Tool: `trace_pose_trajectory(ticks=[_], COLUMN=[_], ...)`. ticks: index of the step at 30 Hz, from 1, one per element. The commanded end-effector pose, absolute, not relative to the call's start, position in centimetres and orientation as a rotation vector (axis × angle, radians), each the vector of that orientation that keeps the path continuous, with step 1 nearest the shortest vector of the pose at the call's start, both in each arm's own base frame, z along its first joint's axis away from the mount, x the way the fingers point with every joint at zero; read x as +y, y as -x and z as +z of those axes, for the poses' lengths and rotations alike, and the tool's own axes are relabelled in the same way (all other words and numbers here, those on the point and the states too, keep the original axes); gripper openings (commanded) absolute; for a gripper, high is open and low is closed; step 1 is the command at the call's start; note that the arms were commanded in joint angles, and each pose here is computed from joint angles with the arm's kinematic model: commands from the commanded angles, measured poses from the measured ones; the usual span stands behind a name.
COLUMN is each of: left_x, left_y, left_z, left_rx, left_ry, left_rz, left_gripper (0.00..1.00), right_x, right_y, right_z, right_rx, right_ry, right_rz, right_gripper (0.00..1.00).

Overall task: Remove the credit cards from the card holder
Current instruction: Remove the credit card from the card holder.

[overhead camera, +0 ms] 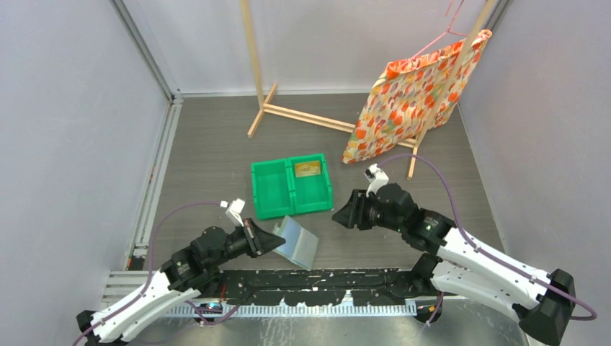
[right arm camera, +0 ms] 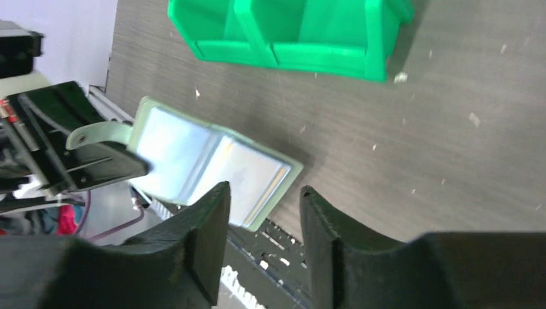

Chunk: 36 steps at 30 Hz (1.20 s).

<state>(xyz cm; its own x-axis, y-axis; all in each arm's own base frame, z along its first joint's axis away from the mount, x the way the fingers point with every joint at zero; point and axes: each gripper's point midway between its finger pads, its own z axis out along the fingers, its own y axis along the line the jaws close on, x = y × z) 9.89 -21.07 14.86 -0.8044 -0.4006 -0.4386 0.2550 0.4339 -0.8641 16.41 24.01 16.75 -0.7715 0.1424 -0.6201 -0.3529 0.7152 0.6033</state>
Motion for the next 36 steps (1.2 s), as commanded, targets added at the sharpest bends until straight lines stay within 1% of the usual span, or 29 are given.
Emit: trace_pose_trajectory(ticks=[1,2,4,5,7,10,13,16,21,24,26,32,36], left_x=[-22.7,-22.7,-22.6,-22.5,-22.2,-21.7,-20.3,-18.7,-18.0,-18.8,-19.0,-20.4,-22.3], left_y=[-10.1,-10.2,-10.5,-10.6,-10.8,-10.9,-11.0,-10.8,-11.1,-11.5,-11.8,-12.6,-13.1], left_z=[16.6,15.8,13.6,13.0,11.7,10.2,8.8,7.5,7.5,8.9,9.6,11.1,12.3], left_rx=[1.962,1.972,2.003,2.009,2.052,2.108,2.166,2.243,2.261,2.235,2.247,2.378,2.4], left_ry=[0.18,0.206,0.273,0.3,0.318,0.326,0.348,0.363,0.384,0.364,0.342,0.144,0.028], left_rz=[-1.6,-1.601,-1.592,-1.587,-1.529,-1.455,-1.332,-1.189,-1.123,-1.155,-1.121,-0.938,-0.93], left_gripper=[0.0,0.01,0.01,0.01,0.01,0.0,0.01,0.01,0.0,0.01,0.01,0.01,0.01], right_x=[24.5,24.2,24.6,25.0,25.9,27.2,29.1,30.4,31.2,30.4,29.4,26.7,25.7], right_y=[-15.4,-15.5,-15.3,-15.1,-14.9,-14.7,-14.7,-14.9,-15.1,-15.2,-15.4,-15.6,-15.6], right_z=[17.2,16.8,16.6,16.3,15.7,14.2,13.6,12.9,11.3,11.1,11.1,10.9,10.9], right_rx=[2.232,2.229,2.215,2.212,2.208,2.232,2.234,2.249,2.273,2.263,2.256,2.274,2.272], right_ry=[-0.113,-0.14,-0.155,-0.163,-0.165,-0.167,-0.157,-0.153,-0.19,-0.223,-0.232,-0.189,-0.194], right_rz=[1.133,1.11,1.149,1.171,1.201,1.185,1.208,1.172,1.159,1.133,1.095,0.921,0.886], right_gripper=[0.45,0.35,0.21,0.18,0.16,0.16,0.16,0.16,0.21,0.25,0.28,0.29,0.29])
